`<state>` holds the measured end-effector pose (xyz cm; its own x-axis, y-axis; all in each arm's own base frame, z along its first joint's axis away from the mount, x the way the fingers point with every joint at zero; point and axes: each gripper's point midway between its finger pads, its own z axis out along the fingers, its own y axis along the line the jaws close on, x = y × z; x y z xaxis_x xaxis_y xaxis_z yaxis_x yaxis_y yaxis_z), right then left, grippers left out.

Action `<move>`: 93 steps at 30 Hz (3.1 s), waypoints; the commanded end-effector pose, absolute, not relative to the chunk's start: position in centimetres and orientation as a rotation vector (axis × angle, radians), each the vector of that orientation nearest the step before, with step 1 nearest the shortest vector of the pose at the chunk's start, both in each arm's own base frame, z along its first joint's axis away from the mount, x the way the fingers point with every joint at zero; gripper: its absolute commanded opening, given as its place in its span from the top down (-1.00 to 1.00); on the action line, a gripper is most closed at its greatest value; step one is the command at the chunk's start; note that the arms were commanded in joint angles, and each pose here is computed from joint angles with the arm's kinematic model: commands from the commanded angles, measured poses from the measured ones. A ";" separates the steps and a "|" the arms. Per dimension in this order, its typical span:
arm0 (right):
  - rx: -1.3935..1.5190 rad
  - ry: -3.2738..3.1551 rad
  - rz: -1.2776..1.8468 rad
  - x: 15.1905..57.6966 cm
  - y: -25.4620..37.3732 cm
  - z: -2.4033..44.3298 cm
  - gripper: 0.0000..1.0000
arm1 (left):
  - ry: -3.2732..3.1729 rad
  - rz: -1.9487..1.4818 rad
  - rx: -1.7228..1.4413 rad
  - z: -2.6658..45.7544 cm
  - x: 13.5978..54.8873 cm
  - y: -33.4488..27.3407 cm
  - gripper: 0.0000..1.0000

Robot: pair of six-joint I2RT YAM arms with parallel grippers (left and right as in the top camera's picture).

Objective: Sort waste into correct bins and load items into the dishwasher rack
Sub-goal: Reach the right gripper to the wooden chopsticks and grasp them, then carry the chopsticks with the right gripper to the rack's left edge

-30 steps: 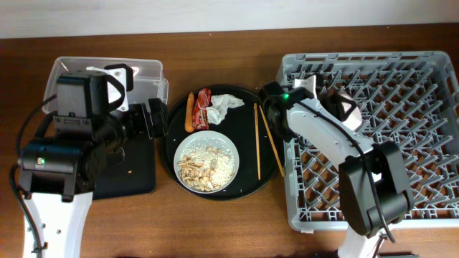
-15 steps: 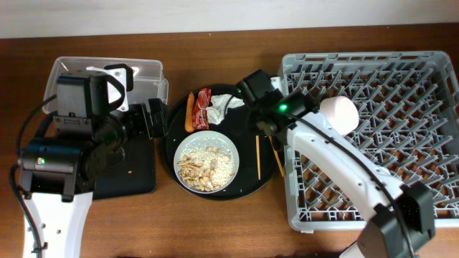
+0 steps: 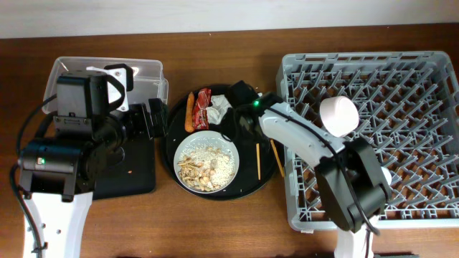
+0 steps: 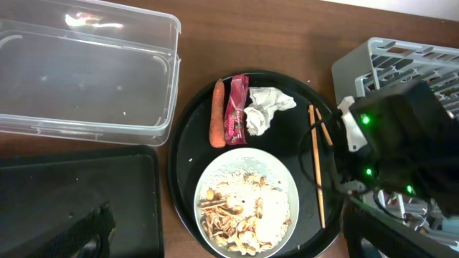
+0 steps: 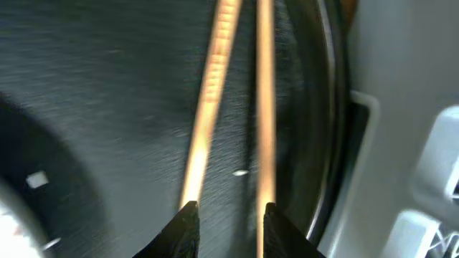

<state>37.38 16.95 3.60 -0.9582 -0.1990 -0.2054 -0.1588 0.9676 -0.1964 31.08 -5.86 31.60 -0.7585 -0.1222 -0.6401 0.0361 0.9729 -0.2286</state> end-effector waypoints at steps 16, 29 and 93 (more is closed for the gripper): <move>-0.318 3.074 -0.248 35.9 14.7 -0.9 0.92 | 2.396 -0.287 -0.072 32.2 31.1 -5.6 -0.99; -0.293 2.810 -0.069 39.5 16.7 14.0 0.92 | 2.396 -0.287 -0.072 32.2 31.1 -5.6 -0.99; -0.104 2.768 0.197 40.3 18.3 15.1 0.91 | 2.396 -0.287 -0.072 32.2 31.1 -5.6 -0.99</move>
